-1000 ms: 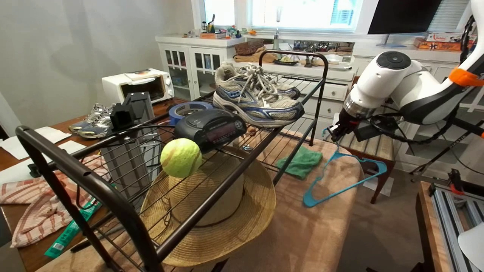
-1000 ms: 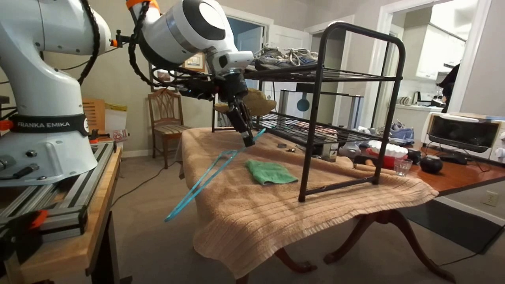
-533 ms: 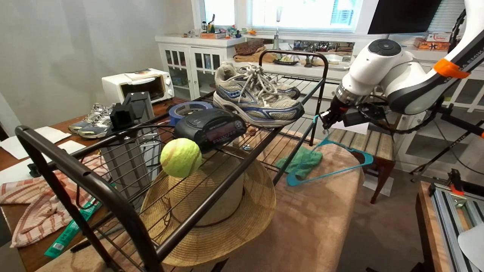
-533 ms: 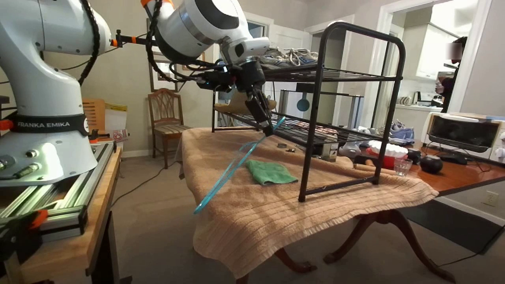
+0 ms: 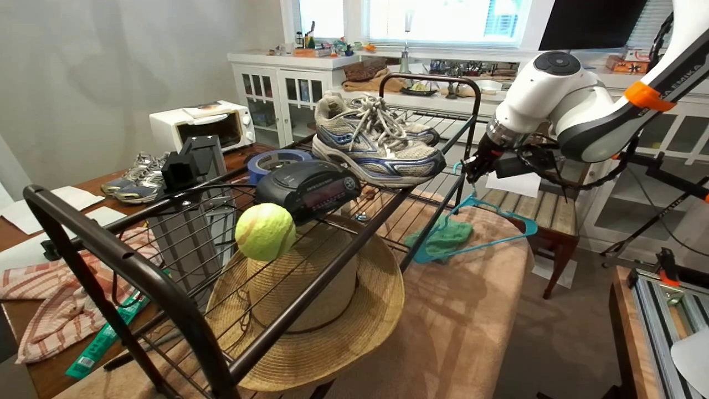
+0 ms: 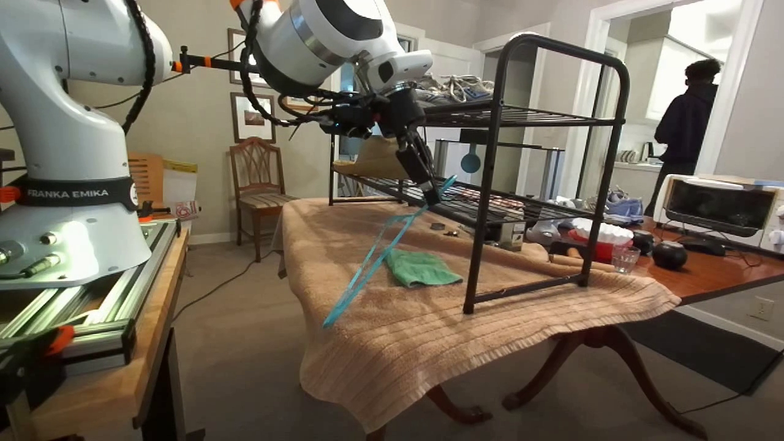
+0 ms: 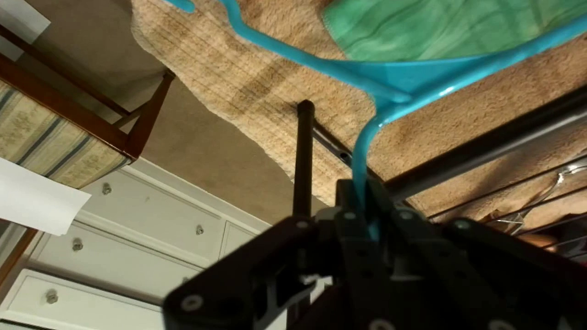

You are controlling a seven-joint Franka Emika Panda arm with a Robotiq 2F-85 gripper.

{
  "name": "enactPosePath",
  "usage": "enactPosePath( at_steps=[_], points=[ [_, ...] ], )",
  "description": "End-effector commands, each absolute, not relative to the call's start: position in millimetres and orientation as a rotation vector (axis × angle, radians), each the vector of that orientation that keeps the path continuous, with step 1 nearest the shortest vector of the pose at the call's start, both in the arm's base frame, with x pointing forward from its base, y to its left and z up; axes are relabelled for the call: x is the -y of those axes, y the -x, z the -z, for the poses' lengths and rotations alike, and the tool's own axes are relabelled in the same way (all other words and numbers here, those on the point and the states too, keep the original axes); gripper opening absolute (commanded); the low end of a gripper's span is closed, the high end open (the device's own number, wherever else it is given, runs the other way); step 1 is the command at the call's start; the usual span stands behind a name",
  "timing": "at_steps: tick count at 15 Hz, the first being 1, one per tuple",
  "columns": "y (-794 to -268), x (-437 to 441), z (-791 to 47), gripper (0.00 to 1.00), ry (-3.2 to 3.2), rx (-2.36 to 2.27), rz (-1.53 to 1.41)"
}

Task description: Remove the blue hanger from the rail.

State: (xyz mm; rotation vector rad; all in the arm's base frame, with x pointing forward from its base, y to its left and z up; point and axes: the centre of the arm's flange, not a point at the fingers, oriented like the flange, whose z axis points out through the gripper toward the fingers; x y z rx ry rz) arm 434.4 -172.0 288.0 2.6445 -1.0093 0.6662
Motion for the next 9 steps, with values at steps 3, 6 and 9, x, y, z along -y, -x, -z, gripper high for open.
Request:
enactPosePath(
  at_steps=[3, 6, 9],
  points=[
    [-440.3, 173.1, -288.6, 0.02, -2.683, 0.983, -0.658],
    [-441.1, 172.6, -290.7, 0.36, -2.677, 1.001, -0.673],
    [-442.8, 171.7, -294.1, 0.57, -2.68, 0.996, -0.692]
  ],
)
